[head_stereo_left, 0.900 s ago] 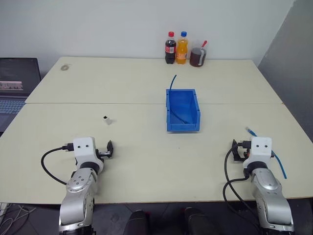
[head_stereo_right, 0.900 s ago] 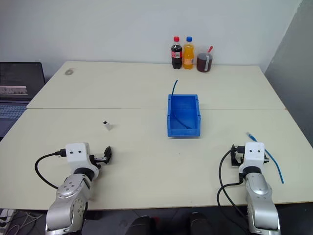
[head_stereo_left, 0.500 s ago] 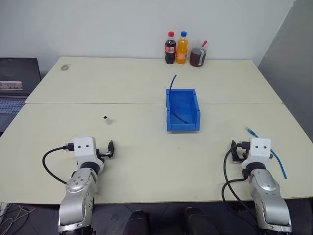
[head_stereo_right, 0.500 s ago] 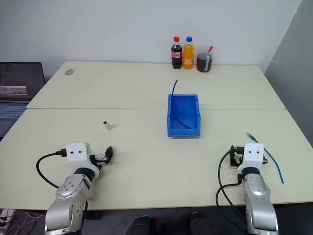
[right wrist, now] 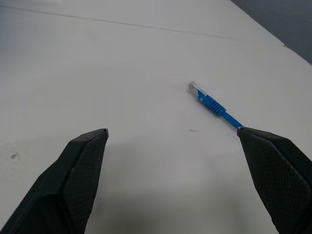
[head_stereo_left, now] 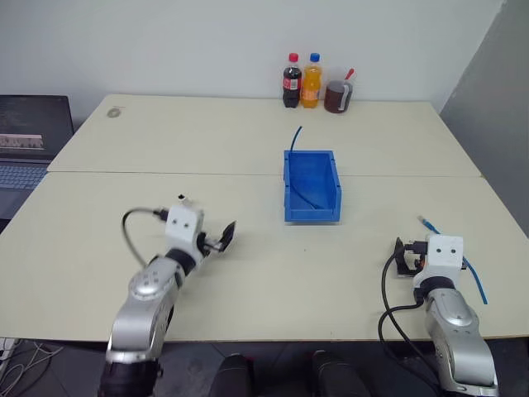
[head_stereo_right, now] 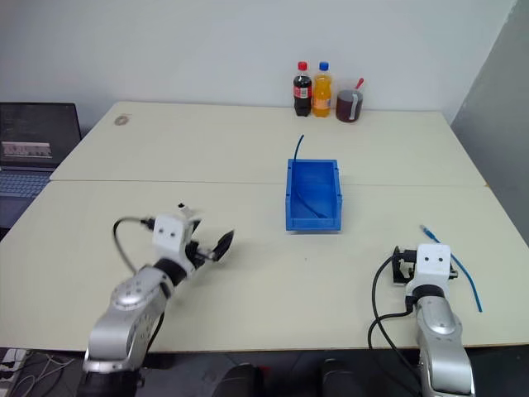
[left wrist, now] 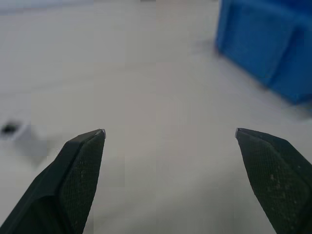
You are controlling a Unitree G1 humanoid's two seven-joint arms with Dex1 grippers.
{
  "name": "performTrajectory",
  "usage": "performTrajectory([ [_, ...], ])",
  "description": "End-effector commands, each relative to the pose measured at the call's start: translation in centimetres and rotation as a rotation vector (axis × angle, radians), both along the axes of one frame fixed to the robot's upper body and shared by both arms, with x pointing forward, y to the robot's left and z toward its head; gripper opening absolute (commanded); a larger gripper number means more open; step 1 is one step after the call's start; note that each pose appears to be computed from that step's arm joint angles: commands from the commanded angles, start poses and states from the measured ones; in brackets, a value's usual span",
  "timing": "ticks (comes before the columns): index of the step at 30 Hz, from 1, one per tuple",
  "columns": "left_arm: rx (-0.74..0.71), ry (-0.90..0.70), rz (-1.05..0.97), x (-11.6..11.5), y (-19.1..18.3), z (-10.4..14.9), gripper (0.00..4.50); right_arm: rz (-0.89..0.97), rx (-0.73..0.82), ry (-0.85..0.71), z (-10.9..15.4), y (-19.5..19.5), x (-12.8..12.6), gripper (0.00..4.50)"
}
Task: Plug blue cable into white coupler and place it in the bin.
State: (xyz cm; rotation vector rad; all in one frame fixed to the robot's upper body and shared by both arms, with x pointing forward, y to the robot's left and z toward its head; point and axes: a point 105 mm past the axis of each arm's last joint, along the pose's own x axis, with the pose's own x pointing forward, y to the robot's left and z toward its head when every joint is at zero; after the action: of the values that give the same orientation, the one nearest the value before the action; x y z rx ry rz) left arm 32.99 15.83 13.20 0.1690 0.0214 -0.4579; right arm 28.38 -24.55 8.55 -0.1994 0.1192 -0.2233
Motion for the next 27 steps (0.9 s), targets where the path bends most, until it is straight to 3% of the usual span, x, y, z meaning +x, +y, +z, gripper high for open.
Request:
performTrajectory([
  [1, 0.076, -0.051, -0.410, -0.5, -5.9, 3.2, 4.50, 0.037, -0.063, -0.097, 3.6, -1.3, -0.1, 4.49],
  [8, 0.195, -0.052, -0.860, -0.8, -12.9, 4.1, 4.50, 0.146, -0.006, -0.004, 3.6, -4.5, 1.1, 4.49],
  [15, 0.210, -0.119, -1.083, -0.5, -19.8, 5.3, 4.50, 0.329, 0.021, 0.151, 2.4, -9.5, 2.8, 4.49],
  [21, 0.205, -0.114, -1.168, -1.2, -21.3, 5.0, 4.50, 0.429, 0.076, 0.217, 2.5, -11.2, 3.8, 4.49],
  [27, 0.219, -0.091, -1.180, -1.4, -20.9, 4.4, 4.50, 0.608, 0.178, 0.327, 1.5, -9.6, 3.4, 4.49],
])
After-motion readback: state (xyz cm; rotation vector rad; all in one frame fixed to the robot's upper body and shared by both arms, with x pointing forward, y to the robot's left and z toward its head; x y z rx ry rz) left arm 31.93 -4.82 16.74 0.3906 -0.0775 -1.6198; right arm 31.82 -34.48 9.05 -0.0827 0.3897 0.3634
